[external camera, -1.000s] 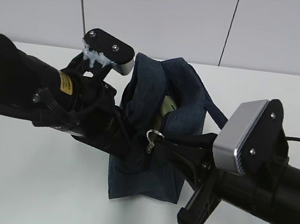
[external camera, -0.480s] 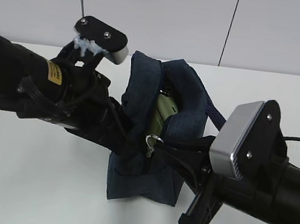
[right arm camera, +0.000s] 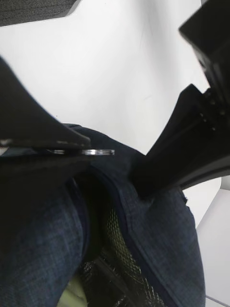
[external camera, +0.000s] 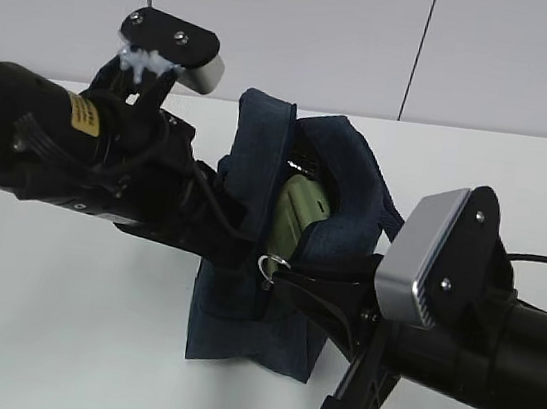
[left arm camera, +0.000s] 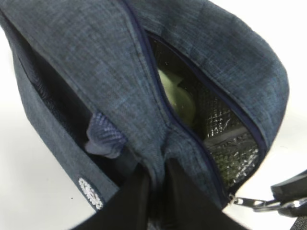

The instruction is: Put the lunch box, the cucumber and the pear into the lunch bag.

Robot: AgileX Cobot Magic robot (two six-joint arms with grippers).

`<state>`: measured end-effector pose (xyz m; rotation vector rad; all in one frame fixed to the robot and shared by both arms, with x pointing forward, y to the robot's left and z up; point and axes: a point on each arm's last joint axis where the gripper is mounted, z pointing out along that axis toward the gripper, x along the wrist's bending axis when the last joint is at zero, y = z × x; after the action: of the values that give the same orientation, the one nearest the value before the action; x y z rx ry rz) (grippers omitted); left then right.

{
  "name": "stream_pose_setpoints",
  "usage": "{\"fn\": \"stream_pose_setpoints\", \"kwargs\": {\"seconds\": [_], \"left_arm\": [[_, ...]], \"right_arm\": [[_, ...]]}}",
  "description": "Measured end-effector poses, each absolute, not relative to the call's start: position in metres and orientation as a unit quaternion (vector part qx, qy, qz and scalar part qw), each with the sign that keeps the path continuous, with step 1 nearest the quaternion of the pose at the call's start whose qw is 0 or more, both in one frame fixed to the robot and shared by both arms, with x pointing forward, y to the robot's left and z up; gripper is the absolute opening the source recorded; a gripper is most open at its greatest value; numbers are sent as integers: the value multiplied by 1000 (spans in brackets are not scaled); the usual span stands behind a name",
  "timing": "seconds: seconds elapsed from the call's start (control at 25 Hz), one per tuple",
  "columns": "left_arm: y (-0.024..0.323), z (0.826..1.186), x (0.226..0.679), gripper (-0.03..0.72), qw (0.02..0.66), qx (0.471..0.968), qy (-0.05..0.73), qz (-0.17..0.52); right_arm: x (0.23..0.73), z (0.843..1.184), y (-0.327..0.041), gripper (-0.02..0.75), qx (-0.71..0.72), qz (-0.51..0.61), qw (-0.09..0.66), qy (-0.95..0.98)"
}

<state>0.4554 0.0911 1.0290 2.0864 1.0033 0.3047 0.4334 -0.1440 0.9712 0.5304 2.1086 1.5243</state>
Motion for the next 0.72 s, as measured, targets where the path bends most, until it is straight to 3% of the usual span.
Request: {"fn": "stream_pose_setpoints", "kwargs": {"seconds": [0.2,0.52,0.72], "left_arm": [[94,1036,453,73,398,823,383,131],[99,1039,447,329,378,838,371,128],[101,1036,444,361,359,851,362,122]], "right_arm": [[433,972,-144,0,193,560,241,769],[433,975,-142,0,187,575,242,759],[434,976,-143,0,195,579,243,753]]}}
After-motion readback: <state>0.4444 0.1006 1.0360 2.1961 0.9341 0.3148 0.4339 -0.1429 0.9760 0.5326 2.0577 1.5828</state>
